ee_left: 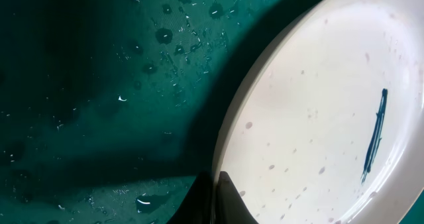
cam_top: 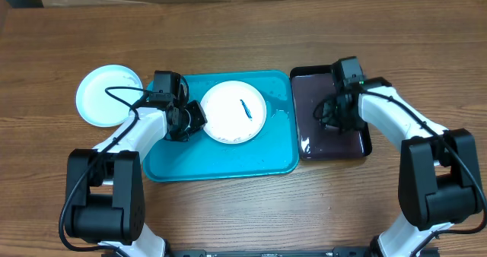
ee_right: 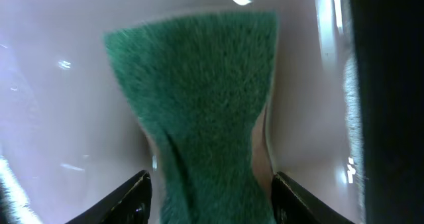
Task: Clean dirty plates on tray and stack at the side
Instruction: 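Dip and rub the held sponge in the black tray's water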
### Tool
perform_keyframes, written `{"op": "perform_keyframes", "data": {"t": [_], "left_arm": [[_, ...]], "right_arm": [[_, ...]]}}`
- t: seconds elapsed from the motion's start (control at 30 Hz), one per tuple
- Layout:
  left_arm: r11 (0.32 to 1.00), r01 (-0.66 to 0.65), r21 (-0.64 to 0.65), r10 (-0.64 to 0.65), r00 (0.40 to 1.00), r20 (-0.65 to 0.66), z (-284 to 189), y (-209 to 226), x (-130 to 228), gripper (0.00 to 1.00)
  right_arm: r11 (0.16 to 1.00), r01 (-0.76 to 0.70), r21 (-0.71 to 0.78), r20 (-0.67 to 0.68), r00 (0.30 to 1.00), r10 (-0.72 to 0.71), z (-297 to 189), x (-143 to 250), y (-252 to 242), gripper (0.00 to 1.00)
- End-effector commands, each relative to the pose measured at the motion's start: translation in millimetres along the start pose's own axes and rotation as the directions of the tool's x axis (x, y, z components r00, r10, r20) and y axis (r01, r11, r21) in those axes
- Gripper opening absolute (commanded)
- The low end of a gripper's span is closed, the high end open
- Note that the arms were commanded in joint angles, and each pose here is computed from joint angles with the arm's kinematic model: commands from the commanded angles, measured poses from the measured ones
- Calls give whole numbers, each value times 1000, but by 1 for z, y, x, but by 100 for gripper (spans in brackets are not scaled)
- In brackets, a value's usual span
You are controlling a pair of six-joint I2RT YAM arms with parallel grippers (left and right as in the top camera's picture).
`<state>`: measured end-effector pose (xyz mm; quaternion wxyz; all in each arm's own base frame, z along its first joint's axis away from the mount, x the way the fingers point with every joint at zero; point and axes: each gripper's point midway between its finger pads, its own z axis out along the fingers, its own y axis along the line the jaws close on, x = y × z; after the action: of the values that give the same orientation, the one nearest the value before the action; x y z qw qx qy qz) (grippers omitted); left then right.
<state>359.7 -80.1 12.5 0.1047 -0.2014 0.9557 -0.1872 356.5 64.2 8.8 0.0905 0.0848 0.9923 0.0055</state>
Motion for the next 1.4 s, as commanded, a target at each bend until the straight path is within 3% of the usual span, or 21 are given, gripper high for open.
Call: {"op": "perform_keyframes", "data": {"t": [0.0, 0.03, 0.1, 0.17, 0.27, 0.3, 0.37, 0.43, 0.53, 0.6, 1.1, 1.13, 1.17, 1.2, 1.27, 1.37], "left_arm": [[1000, -21, 11, 21, 1000, -2, 1, -2, -3, 4], [1000, -21, 11, 21, 1000, -2, 1, -2, -3, 4], [1000, -21, 11, 21, 1000, -2, 1, -2, -3, 4], [1000, -21, 11, 21, 1000, -2, 1, -2, -3, 4], [1000, -21, 11, 21, 1000, -2, 1, -2, -3, 4], [1000, -20, 10, 21, 1000, -2, 1, -2, -3, 4], [1000, -20, 10, 21, 1000, -2, 1, -2, -3, 4], [1000, -21, 11, 21, 1000, -2, 1, -2, -3, 4], [1000, -20, 10, 21, 1000, -2, 1, -2, -3, 4], [1000, -20, 9, 20, 1000, -3, 1, -2, -3, 4], [1000, -20, 9, 20, 1000, -3, 1, -2, -3, 4], [1000, -21, 9, 21, 1000, -4, 1, -2, -3, 4], [1000, -20, 9, 20, 1000, -3, 1, -2, -3, 5], [1000, -20, 9, 20, 1000, -3, 1, -2, -3, 4], [1000, -20, 9, 20, 1000, -3, 1, -2, -3, 4], [1000, -20, 9, 20, 1000, -3, 1, -2, -3, 5]], "right_arm": [[1000, 14, 4, 7, 1000, -14, 1, 4, -3, 59], [1000, 14, 4, 6, 1000, -14, 1, 4, -3, 59], [1000, 14, 5, 3, 1000, -14, 1, 5, -3, 43], [1000, 14, 5, 4, 1000, -14, 1, 5, -3, 4], [999, 36, -17, -6, 999, -36, -2, 5, 1, 4], [998, 54, -28, -16, 998, -54, -5, 5, 3, 5], [998, 63, -29, -36, 997, -64, -15, 3, 5, 31], [998, 63, -27, -42, 997, -64, -26, -2, 7, 42], [997, 69, -26, -31, 997, -70, -38, -11, 9, 75], [995, 91, -28, -20, 996, -92, -38, -14, 9, 84], [996, 90, 9, 36, 995, -90, -4, -7, -1, 84], [996, 90, 7, 40, 995, -90, -2, -6, -2, 81], [996, 89, 6, 44, 995, -89, 1, -5, -2, 63], [996, 89, 5, 47, 995, -89, 2, -5, -2, 36], [996, 89, 5, 46, 995, -89, 3, -4, -2, 4], [996, 89, 1, 48, 995, -89, 3, -4, -1, 4]]}}
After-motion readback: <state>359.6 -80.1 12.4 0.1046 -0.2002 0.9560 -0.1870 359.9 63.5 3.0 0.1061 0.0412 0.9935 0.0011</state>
